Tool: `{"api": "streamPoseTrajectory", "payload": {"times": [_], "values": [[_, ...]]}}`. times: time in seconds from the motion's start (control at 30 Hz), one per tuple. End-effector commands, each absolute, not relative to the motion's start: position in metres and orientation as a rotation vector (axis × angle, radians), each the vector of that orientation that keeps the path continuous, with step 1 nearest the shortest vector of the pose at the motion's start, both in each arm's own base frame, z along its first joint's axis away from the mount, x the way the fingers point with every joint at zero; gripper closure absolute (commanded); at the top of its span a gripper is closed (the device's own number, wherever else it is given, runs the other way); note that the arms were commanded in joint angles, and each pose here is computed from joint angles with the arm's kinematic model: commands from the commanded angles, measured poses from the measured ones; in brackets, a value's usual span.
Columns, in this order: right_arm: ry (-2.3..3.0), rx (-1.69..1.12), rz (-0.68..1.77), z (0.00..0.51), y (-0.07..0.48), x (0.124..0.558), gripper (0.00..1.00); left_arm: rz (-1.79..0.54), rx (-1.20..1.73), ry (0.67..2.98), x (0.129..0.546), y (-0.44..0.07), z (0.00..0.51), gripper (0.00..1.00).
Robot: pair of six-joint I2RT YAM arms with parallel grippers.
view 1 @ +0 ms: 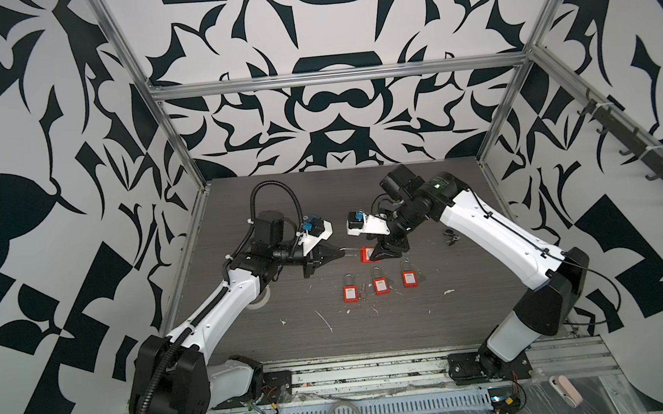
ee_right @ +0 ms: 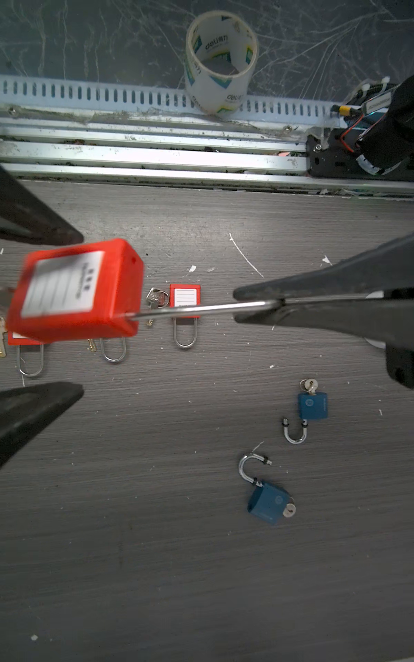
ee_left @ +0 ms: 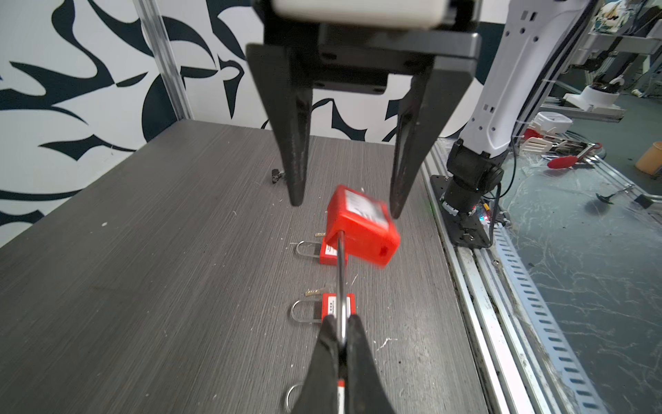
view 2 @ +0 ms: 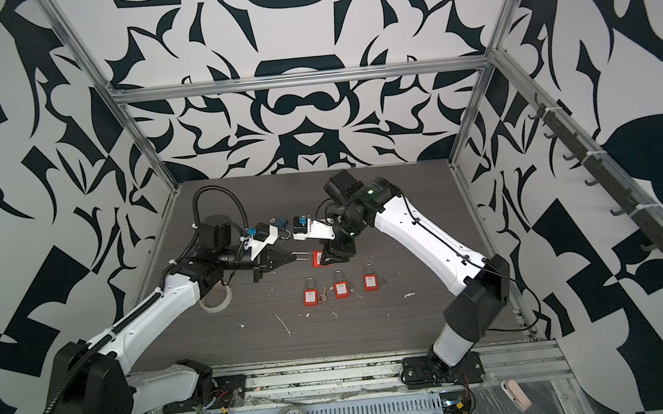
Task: Lock with the key
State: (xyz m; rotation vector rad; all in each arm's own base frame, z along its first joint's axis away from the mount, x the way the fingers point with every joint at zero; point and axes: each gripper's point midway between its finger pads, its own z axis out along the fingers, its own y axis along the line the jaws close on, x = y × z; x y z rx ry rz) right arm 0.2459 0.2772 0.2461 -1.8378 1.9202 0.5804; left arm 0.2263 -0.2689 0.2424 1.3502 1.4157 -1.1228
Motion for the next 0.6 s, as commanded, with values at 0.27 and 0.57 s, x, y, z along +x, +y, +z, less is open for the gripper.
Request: {"api": "streamPoseTrajectory", "payload": {"times": [0.27,0.57], "values": [[1.929,-1.858,0.563,0.249,0.273,0.245,0.38,-1.174,1.379,1.319,0.211,-0.277,0.259,1.0],[1.928,-1.91,0.588,0.243,0.27,0.236,0.53,-1.193,1.377,1.296,0.208,-0.278,0.265,1.0]]}}
